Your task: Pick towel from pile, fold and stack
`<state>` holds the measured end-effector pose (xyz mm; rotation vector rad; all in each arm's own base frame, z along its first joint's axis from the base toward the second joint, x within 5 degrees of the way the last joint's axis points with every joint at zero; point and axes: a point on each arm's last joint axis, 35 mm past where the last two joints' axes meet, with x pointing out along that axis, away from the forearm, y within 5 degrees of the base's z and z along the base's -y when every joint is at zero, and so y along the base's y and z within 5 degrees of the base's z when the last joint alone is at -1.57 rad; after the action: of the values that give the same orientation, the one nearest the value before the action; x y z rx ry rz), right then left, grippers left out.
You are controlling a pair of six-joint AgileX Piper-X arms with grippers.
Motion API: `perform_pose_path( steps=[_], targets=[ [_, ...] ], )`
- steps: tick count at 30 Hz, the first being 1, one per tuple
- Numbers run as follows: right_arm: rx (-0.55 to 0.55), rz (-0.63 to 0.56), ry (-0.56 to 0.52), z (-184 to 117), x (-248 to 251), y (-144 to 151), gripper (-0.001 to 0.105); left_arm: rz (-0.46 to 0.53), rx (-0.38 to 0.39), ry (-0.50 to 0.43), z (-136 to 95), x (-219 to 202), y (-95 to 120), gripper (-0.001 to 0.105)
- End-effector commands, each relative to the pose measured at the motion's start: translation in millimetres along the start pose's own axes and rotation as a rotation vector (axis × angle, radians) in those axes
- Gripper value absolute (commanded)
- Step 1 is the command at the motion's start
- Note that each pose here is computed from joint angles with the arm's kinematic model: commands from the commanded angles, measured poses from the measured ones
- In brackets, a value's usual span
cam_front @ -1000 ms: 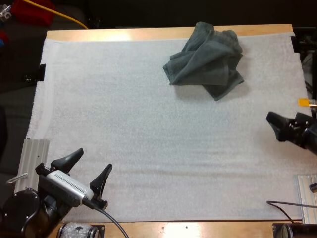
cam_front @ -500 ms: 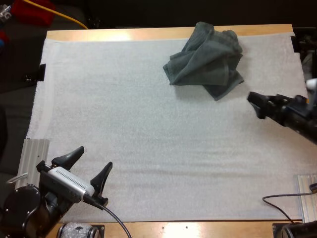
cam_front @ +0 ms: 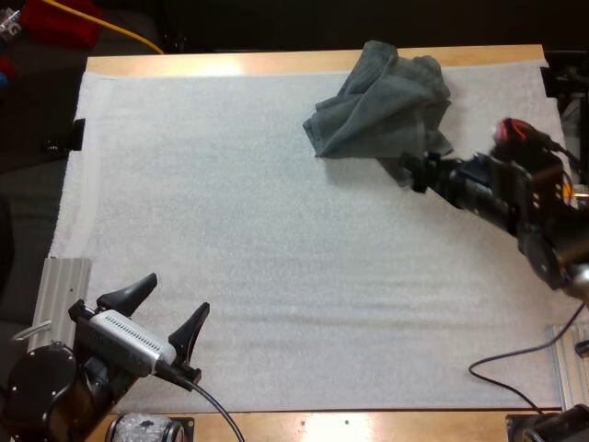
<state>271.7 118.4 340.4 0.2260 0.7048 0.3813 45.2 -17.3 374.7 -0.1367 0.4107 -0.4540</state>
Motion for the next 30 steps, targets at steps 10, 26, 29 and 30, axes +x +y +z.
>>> perform_pose_path(
  steps=[10,26,29,30],
  targets=[
    [0.056,-0.049,-0.008,31.1,41.6,5.0,0.085,-0.023,-0.002,0.009,0.3,-0.6,-1.2,0.068],
    [0.208,-0.1,-0.001,28.9,123.2,-7.6,0.085,-0.038,-0.006,0.012,0.0,-0.6,-1.7,0.068],
    [0.24,-0.093,-0.001,24.0,139.2,-10.9,0.085,-0.038,-0.007,0.015,-0.3,-0.6,-1.7,0.068],
    [0.256,-0.095,0.002,21.5,145.7,-12.6,0.085,-0.038,-0.007,0.015,-0.3,-0.6,-1.7,0.068]
  ],
)
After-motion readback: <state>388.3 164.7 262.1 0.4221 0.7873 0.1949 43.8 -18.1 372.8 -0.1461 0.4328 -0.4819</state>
